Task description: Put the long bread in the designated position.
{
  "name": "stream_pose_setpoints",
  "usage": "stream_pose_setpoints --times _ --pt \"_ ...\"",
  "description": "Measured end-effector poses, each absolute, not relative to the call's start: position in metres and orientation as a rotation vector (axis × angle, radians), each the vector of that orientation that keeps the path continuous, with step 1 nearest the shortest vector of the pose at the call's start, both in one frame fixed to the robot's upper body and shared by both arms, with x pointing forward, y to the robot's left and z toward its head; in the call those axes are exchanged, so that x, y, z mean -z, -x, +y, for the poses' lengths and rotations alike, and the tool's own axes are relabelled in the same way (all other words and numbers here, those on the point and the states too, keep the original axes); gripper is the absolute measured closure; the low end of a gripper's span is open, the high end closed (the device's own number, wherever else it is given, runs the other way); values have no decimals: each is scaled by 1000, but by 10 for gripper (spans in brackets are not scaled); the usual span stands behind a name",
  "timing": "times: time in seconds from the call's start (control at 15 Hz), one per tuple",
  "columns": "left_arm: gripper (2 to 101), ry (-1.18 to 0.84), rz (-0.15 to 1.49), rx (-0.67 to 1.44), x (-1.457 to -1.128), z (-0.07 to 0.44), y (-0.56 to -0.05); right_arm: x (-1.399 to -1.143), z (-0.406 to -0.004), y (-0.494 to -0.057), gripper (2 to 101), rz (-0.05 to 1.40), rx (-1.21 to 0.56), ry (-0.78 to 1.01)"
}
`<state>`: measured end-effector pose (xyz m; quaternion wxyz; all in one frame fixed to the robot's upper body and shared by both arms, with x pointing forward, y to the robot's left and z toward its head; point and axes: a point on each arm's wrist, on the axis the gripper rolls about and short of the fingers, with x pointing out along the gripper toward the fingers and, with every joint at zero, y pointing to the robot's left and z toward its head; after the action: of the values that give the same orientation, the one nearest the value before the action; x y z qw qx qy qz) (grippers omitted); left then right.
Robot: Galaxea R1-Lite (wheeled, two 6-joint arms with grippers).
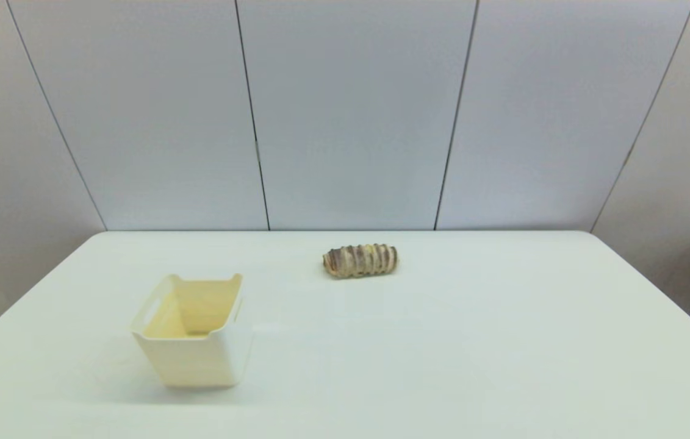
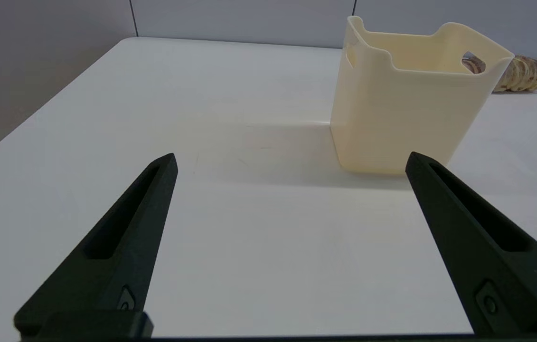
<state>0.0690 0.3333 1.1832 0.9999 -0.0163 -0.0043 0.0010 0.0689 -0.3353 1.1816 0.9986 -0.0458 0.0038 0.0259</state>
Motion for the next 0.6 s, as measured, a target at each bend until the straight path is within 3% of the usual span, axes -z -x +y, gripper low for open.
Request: stream_pose_setpoints --times 0.6 --pt "54 33 -9 -2 -1183 333 -69 -1181 -335 -69 49 9 -52 89"
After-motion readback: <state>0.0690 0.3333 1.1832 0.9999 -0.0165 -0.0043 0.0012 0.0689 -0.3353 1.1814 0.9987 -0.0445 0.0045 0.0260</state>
